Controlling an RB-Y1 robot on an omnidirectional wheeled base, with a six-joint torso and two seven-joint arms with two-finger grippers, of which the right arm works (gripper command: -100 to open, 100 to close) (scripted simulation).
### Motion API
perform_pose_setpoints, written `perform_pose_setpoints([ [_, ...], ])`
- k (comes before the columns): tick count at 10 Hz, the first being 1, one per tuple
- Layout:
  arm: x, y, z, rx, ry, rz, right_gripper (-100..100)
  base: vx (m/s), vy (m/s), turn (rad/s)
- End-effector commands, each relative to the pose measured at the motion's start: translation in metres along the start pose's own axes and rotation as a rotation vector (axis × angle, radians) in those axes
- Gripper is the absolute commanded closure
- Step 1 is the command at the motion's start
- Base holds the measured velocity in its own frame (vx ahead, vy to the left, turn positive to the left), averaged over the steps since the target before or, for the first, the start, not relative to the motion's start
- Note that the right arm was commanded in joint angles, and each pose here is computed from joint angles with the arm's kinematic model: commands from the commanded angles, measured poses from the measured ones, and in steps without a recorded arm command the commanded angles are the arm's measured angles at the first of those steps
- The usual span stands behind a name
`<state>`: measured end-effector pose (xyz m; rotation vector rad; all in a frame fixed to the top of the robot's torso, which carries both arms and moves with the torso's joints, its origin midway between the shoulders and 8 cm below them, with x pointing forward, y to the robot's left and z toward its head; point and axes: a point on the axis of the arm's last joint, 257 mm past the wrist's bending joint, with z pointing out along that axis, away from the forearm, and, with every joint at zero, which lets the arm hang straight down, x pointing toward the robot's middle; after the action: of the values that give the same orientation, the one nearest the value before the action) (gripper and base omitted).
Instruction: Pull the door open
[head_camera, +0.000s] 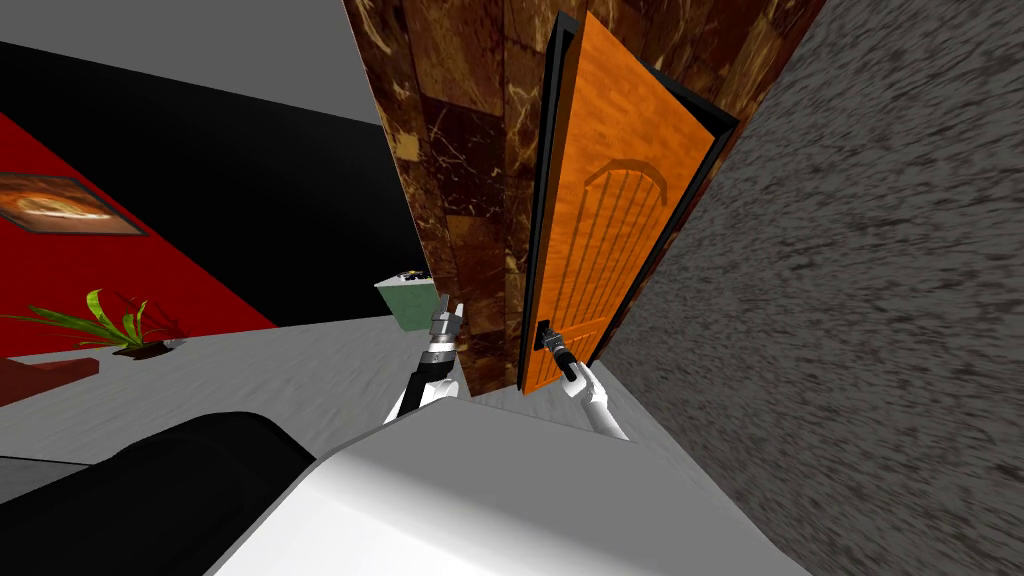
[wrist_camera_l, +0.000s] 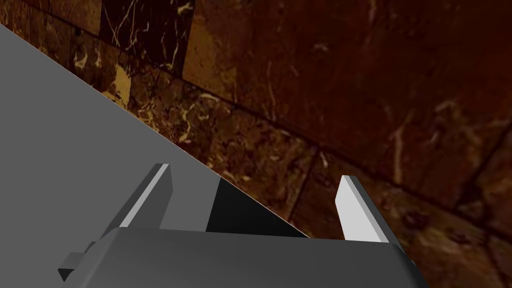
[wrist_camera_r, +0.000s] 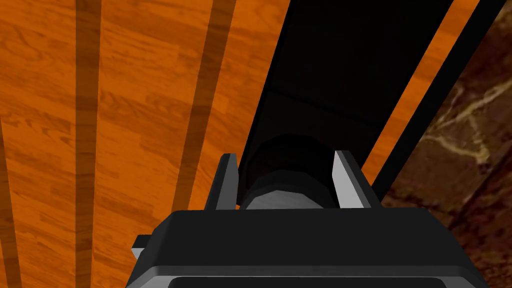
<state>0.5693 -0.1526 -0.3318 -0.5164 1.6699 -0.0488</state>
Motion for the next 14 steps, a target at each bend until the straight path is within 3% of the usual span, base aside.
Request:
perform_pose_setpoints([
  [1,0.020,-0.012,-0.0042,0.039,0.054,0.076,100,-0.035,0.016,0.010],
  [4,0.038,-0.038,-0.0049,0.118,0.111,0.215,100,-0.045,0.014,0.007],
  [5,0.041,-0.039,-0.0054,0.126,0.118,0.242,100,-0.030,0.008,-0.015],
  [6,0.051,-0.051,-0.0068,0.164,0.147,0.300,100,-0.019,-0.016,-0.075],
  [7,0.034,-0.036,-0.0040,0.116,0.095,0.269,-100,-0.069,-0.050,0.063],
  [14,0.005,-0.015,-0.0038,0.038,-0.015,0.286,-100,-0.096,-0.078,0.062],
])
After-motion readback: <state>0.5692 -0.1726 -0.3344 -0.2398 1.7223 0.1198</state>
